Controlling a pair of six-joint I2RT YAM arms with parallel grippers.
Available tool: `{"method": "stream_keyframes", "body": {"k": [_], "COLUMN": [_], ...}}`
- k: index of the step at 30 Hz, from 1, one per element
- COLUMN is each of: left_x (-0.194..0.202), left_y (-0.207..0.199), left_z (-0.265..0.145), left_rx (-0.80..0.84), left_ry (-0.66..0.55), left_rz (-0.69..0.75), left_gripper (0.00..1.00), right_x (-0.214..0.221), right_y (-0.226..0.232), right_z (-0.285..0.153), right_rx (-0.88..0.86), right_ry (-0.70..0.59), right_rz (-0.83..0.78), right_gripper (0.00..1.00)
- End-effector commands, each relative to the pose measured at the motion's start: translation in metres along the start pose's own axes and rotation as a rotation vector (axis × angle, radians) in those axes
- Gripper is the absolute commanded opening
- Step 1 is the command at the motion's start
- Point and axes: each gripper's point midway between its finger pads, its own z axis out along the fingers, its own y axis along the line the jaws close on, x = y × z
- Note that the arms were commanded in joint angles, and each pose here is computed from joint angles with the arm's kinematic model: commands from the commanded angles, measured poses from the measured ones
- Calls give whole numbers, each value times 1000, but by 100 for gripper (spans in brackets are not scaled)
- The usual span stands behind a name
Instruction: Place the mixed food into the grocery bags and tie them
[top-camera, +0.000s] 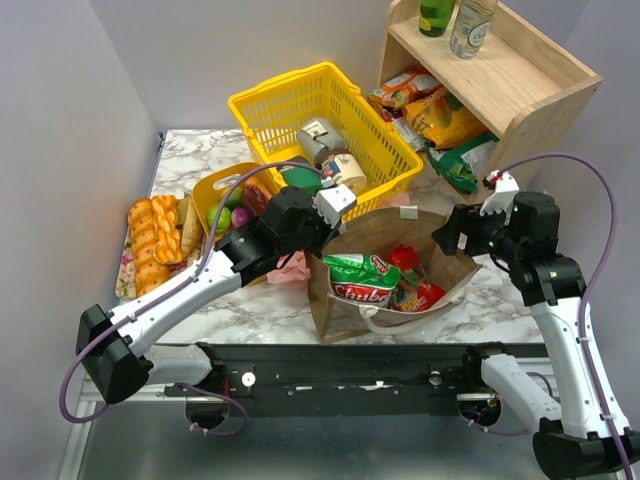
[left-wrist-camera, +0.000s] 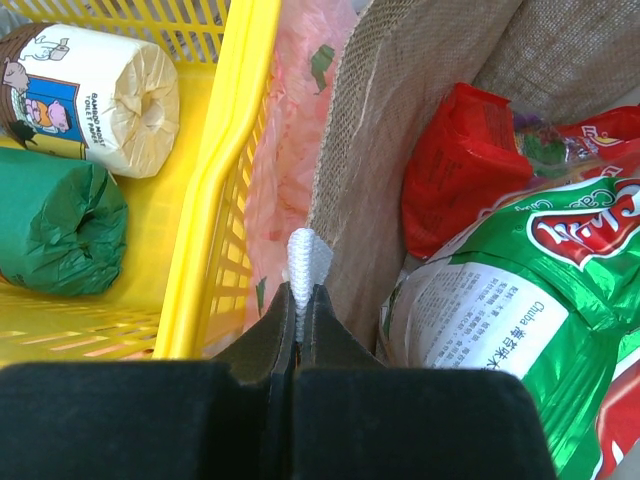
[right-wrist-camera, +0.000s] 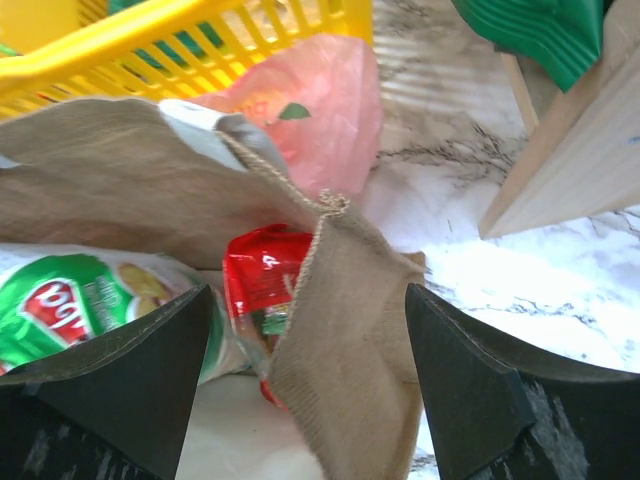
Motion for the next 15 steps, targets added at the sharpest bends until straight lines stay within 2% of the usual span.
{"method": "stream_keyframes", "body": {"k": [1,2,3,5,6,8,9,10,11,15], "left_x": [-12,-11,-10,-8,-7,-7,-9,-14,-16,-26], "left_y": [-10,-11,-13,-16,-16,-26,-31,-37,-49,-81], "left_z": [0,2,3,6,6,8,8,9,10,21], "left_rx": [48,55,62,73,75,113,123,134,162,237], "left_ry": [-50,-46,-43,-31,-28,-24,-28,-35,-35,-32], "left_rz": [1,-2,-3,-2,-1,19,26,26,31,-2], "left_gripper": [1,0,0,0,0,0,0,0,0,0], "right_x": [-3,0,2,6,8,7,2,-3,-9,-33], "right_y": [-13,-14,-14,-19,-29,-41,-56,-66,-72,-97], "right_z": [10,14,17,21,22,19,13,6,1,-25], "right_rx": [57,52,51,74,129,207,302,368,410,583], "right_ry": [-28,-25,-19,-11,-9,-21,-46,-72,-104,-231], "right_rz": [-8,-1,4,22,31,49,55,65,70,43], "right_gripper": [82,80,71,60,45,27,11,4,1,1]}}
